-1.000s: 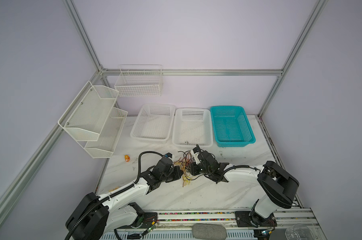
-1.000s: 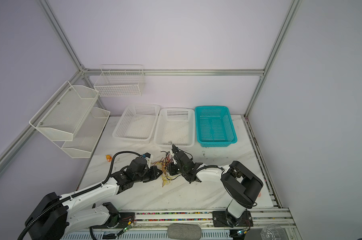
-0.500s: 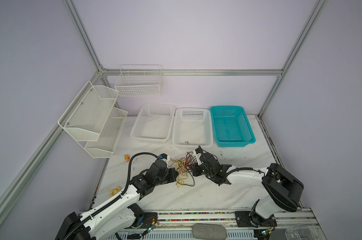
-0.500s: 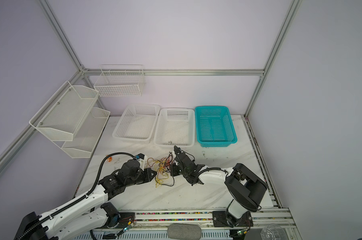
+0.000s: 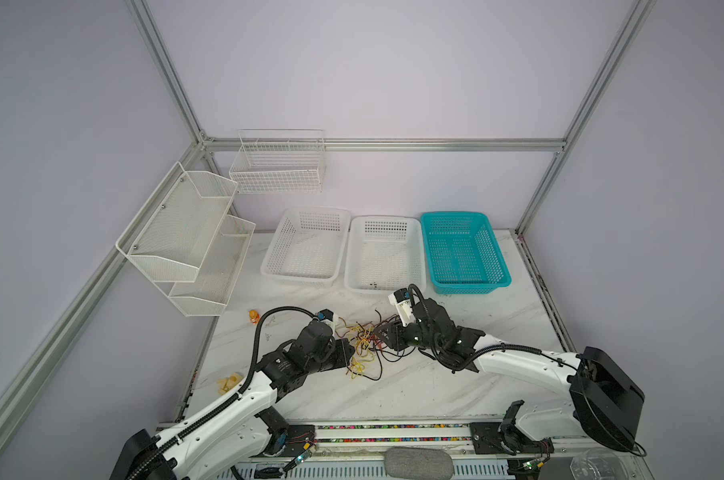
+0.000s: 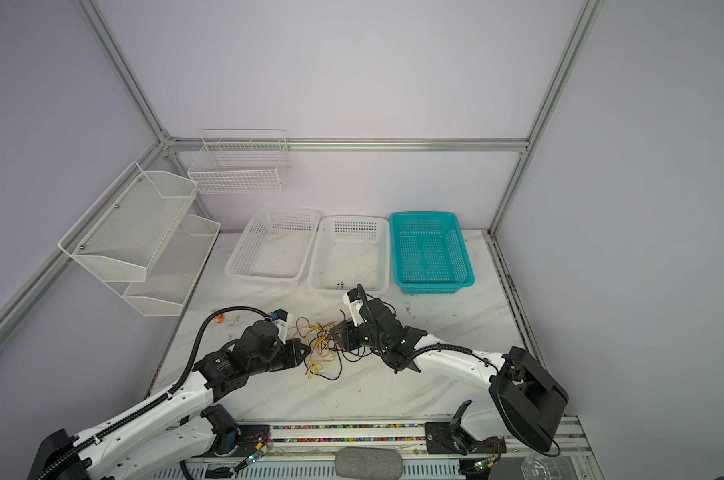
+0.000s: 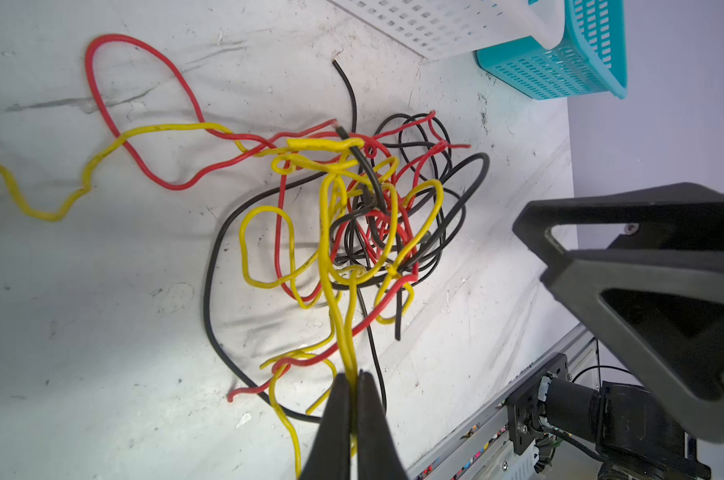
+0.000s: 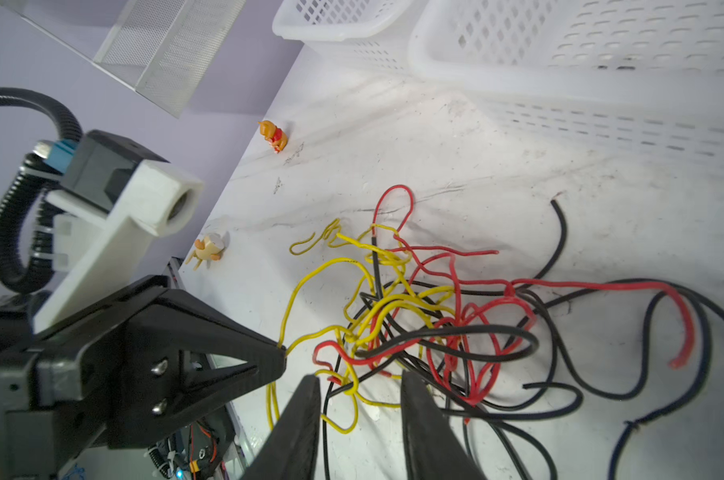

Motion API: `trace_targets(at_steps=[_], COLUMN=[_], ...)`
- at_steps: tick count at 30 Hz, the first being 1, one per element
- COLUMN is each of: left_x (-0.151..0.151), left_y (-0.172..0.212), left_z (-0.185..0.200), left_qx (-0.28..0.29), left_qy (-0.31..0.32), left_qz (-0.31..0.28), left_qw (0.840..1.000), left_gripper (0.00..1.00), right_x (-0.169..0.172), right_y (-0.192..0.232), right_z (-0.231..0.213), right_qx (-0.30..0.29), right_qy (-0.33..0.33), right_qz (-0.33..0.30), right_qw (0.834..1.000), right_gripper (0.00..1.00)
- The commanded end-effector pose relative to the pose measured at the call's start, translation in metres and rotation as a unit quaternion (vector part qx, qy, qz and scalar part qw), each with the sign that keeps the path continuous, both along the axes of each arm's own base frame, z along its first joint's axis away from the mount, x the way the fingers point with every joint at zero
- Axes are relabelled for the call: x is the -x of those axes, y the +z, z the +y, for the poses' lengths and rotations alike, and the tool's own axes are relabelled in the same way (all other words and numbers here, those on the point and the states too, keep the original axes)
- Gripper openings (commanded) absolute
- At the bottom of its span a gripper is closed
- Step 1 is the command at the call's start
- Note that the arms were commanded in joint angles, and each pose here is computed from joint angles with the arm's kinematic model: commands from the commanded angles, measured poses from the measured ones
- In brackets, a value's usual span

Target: Untangle the cables

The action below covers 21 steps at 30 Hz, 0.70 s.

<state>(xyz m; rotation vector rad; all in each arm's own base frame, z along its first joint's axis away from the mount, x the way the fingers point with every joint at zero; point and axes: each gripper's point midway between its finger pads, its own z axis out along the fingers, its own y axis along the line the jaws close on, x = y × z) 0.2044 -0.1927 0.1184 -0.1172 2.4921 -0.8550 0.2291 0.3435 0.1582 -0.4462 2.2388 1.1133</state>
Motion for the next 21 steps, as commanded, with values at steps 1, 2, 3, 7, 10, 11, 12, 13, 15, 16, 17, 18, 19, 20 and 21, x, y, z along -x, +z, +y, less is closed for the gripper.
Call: trace_targets(at_steps=[1,2,3,7,10,11,12,13,15,16,17,18,19,20,21], left_x=[-0.011,-0.011,-0.012,-0.012,-0.011,-0.011,-0.010,-0.011,-0.011,-0.011,-0.011,-0.011,-0.010,-0.010,-0.010], left_y=[0.042,0.043,0.044,0.046,0.045,0.044,0.043,0.043,0.041,0.041,0.041,0.041,0.040,0.041,0.040], left_z=[-0.016,-0.016,-0.016,-0.018,-0.018,-0.018,-0.018,-0.018,-0.018,-0.019,-0.019,-0.019,-0.019,-0.018,-0.018], left_qx=[0.034,0.036,0.039,0.044,0.045,0.045,0.044,0.045,0.044,0.045,0.045,0.046,0.046,0.046,0.046], left_qy=[-0.019,-0.019,-0.019,-0.021,-0.021,-0.022,-0.022,-0.022,-0.022,-0.024,-0.024,-0.024,-0.025,-0.024,-0.023], left_qz=[-0.049,-0.051,-0.053,-0.055,-0.053,-0.053,-0.052,-0.053,-0.052,-0.051,-0.050,-0.052,-0.052,-0.054,-0.056], left_qw=[0.998,0.998,0.998,0.997,0.997,0.997,0.997,0.997,0.997,0.997,0.997,0.997,0.997,0.997,0.997], left_gripper=[0.00,0.00,0.00,0.00,0.00,0.00,0.00,0.00,0.00,0.00,0.00,0.00,0.00,0.00,0.00], right_x=[0.002,0.003,0.003,-0.006,-0.015,-0.016,-0.018,-0.021,-0.025,-0.027,-0.027,-0.028,-0.029,-0.030,-0.030], right_y=[0.014,0.007,-0.001,-0.022,-0.028,-0.030,-0.030,-0.029,-0.025,-0.025,-0.024,-0.025,-0.026,-0.028,-0.030], right_z=[0.013,0.017,0.019,0.014,0.010,0.011,0.012,0.015,0.023,0.026,0.030,0.033,0.034,0.035,0.036], right_qx=[-0.041,-0.041,-0.039,-0.016,-0.003,-0.006,-0.010,-0.016,-0.029,-0.035,-0.043,-0.044,-0.042,-0.040,-0.039], right_qy=[0.001,-0.004,-0.012,-0.056,-0.083,-0.086,-0.092,-0.093,-0.085,-0.082,-0.074,-0.071,-0.072,-0.071,-0.070], right_qz=[0.043,0.065,0.082,0.097,0.095,0.094,0.095,0.091,0.082,0.080,0.077,0.075,0.074,0.073,0.073], right_qw=[0.998,0.997,0.996,0.994,0.992,0.992,0.991,0.991,0.993,0.993,0.993,0.994,0.994,0.994,0.994], right_gripper=[0.36,0.36,0.36,0.36,0.37,0.38,0.38,0.38,0.38,0.36,0.35,0.32,0.30,0.29,0.27])
